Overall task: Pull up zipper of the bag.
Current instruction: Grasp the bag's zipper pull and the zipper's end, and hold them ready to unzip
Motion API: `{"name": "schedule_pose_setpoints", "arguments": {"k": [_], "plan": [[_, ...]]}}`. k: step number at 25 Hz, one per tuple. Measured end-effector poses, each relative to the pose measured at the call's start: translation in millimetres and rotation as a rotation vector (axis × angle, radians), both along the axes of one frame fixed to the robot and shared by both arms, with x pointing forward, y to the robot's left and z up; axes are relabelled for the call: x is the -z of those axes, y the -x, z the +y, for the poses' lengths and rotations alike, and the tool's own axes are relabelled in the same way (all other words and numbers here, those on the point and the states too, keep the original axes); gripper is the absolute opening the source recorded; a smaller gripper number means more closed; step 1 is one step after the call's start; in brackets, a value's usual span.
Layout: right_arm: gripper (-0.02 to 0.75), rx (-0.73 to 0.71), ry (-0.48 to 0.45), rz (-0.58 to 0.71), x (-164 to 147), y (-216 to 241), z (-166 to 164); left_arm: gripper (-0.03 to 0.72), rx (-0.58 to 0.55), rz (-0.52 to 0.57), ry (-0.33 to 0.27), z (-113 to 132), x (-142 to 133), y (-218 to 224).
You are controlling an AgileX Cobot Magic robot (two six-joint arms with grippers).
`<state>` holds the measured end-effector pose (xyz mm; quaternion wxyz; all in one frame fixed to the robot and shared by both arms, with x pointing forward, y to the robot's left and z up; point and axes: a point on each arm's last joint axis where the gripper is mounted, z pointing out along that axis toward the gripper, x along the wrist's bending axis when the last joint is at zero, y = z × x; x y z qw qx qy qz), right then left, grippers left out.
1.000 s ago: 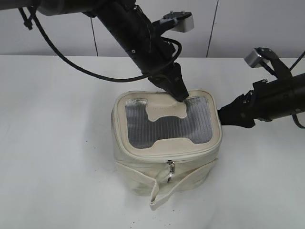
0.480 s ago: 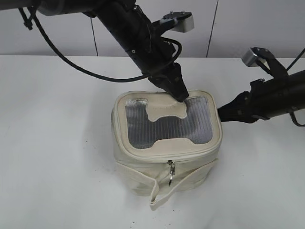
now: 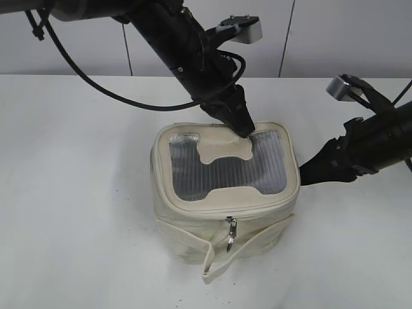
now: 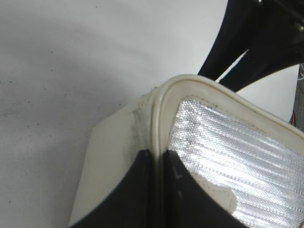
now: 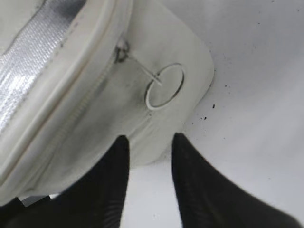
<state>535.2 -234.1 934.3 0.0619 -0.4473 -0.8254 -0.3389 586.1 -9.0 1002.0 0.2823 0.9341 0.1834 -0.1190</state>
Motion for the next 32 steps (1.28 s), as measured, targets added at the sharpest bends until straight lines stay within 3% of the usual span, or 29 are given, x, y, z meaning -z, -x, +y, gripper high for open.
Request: {"name": "schedule_pose_setpoints", "arguments": {"k": [2, 4, 11, 15, 19, 23, 32], "plan": [[0.352, 0.001, -0.004, 0.001, -0.2, 0.0, 0.3, 0.042, 0.0, 0.0, 0.0, 0.0, 0.0, 0.0], [0.424, -0.001, -0.01, -0.01, -0.8, -0.7, 0.7, 0.042, 0.0, 0.001, 0.0, 0.0, 0.0, 0.1], [0.448, 0.01, -0.076, -0.082, 10.4, -11.9, 4.8, 0.042, 0.002, 0.001, 0.001, -0.1, -0.1, 0.1], [0.354, 0.029, -0.098, -0.14, 15.9, -19.2, 5.5, 0.042, 0.001, 0.004, 0.005, -0.4, -0.3, 0.3], [0.221, 0.037, -0.099, -0.119, 26.8, -21.1, 5.5, 0.042, 0.001, 0.005, 0.006, -0.4, -0.3, 0.4], [0.024, 0.046, -0.099, -0.104, 30.7, -21.5, 5.4, 0.042, 0.002, 0.006, 0.006, -0.4, -0.4, 0.5], [0.005, 0.079, -0.037, 0.011, 16.2, -10.0, 1.0, 0.042, 0.001, 0.006, 0.006, -0.5, -0.4, 0.5]]}}
